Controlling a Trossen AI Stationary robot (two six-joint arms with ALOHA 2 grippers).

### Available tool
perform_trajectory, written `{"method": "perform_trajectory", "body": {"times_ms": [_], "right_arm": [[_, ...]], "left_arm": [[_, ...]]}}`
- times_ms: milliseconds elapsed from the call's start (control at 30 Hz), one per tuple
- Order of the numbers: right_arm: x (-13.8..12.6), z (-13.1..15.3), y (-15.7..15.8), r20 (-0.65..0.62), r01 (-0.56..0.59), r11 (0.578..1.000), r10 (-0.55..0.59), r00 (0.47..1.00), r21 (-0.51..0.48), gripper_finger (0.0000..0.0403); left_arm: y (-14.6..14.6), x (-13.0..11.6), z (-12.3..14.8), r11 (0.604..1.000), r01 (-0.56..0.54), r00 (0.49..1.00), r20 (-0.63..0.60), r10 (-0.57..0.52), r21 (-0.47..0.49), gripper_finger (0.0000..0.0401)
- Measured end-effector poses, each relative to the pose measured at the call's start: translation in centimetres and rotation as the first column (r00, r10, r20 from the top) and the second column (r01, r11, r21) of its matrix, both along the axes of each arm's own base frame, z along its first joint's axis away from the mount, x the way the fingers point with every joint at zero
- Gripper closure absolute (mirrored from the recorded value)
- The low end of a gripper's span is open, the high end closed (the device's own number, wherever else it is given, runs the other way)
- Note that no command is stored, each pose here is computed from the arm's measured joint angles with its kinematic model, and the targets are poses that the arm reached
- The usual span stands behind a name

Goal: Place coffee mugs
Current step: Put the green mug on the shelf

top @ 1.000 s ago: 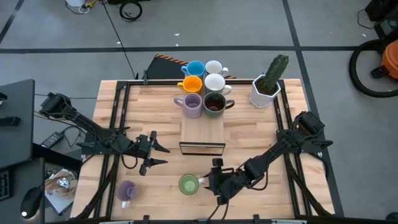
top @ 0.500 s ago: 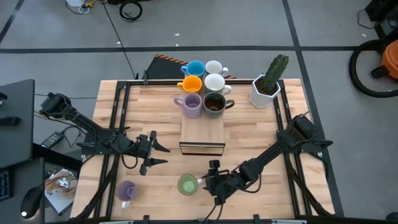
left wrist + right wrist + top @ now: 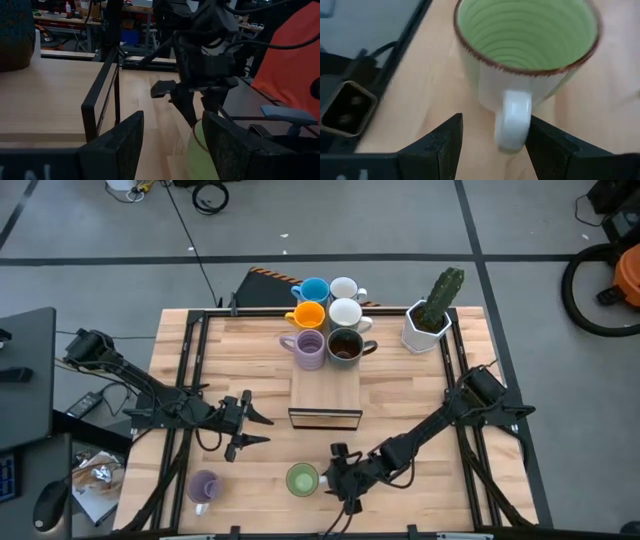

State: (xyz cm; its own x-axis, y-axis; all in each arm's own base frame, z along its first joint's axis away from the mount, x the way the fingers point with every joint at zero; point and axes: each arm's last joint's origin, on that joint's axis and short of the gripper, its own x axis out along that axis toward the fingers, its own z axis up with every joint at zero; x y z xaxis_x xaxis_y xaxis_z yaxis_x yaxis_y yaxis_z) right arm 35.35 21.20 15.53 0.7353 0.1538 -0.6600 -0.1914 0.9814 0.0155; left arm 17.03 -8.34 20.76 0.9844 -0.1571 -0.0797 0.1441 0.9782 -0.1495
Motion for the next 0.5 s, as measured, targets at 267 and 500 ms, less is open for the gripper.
{"method": "perform_trajectory", "body": {"times_ms": [267,500], "right_arm": [[-0.04,0.35,0.47,0.057,0.080,0.997,-0.081,0.995,0.021,0.0195],[0.18,0.47,0.32,0.077,0.160,0.985,-0.165,0.983,0.067,0.0195]], "left_arm": [[0.00,0.00,-0.01,1.000,0.000,1.000,-0.002,0.000,-0.003,0.0193],[0.00,0.01,0.00,1.000,-0.002,1.000,-0.004,0.002,-0.019,0.0193]]}}
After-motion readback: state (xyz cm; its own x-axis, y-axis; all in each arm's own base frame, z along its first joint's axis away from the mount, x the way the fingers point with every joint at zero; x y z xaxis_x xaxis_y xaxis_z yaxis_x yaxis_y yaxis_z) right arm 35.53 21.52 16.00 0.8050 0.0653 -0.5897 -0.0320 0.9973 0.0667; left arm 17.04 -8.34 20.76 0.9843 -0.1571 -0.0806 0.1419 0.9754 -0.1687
